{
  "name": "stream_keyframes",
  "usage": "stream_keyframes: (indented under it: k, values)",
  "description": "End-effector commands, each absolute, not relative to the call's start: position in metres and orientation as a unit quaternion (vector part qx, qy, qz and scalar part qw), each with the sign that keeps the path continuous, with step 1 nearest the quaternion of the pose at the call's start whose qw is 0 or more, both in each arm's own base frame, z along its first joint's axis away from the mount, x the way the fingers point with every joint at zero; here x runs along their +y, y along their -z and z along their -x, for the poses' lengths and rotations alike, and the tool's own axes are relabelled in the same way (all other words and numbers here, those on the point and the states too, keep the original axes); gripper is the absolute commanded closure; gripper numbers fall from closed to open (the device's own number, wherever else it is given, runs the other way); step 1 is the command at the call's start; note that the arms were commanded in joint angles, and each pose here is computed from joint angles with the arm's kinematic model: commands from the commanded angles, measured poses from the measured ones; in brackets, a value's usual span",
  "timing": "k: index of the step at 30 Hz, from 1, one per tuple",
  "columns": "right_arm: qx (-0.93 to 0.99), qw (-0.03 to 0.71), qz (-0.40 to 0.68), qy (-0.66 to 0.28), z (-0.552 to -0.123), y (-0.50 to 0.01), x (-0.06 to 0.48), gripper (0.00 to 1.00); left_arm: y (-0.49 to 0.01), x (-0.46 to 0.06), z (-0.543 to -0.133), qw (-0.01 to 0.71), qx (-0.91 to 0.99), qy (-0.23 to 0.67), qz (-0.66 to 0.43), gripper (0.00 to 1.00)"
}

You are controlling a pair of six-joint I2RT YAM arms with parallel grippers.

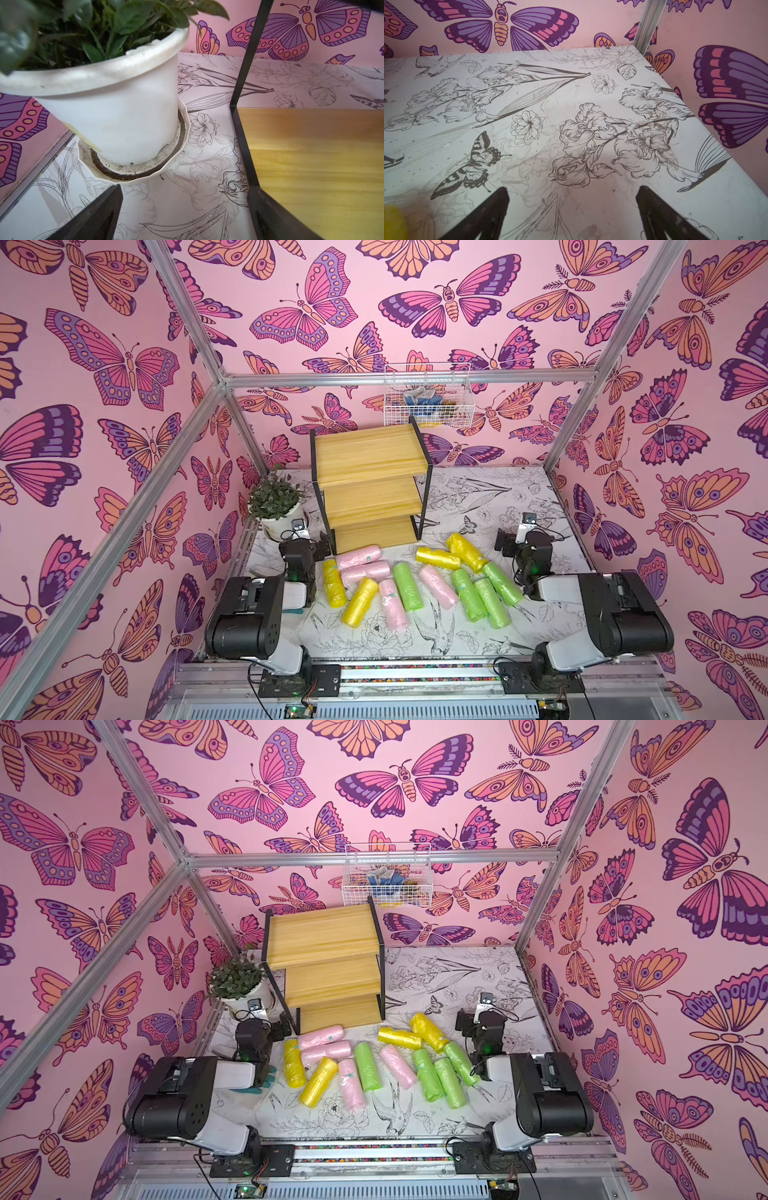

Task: Sort the rolls of trash bags by color and place them on the shelf
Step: Pick up the roll of trash bags from the center of the board.

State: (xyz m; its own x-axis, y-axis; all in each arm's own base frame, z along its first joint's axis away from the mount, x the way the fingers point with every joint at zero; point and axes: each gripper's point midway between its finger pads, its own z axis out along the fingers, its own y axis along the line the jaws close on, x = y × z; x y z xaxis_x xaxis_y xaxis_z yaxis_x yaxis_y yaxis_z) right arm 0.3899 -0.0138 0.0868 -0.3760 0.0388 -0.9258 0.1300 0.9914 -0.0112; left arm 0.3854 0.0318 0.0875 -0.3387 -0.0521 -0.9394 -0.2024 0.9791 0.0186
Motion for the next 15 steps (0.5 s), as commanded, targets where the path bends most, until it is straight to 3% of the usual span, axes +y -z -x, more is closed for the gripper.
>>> stream_keyframes:
  k: [1,15]
  values:
    - [0.824,0.564,-0.045,0.036,-0.3936,-0.0954,-0.0116,0.01,-0.0911,0.0312,-0.3879,0.574,0.813,-0.065,0.074,0.0]
    - [0.826,0.561,-0.049,0.029,-0.3942,-0.0937,-0.0132,0.01,-0.091,0.0311,-0.3882,0.575,0.812,-0.065,0.074,0.0]
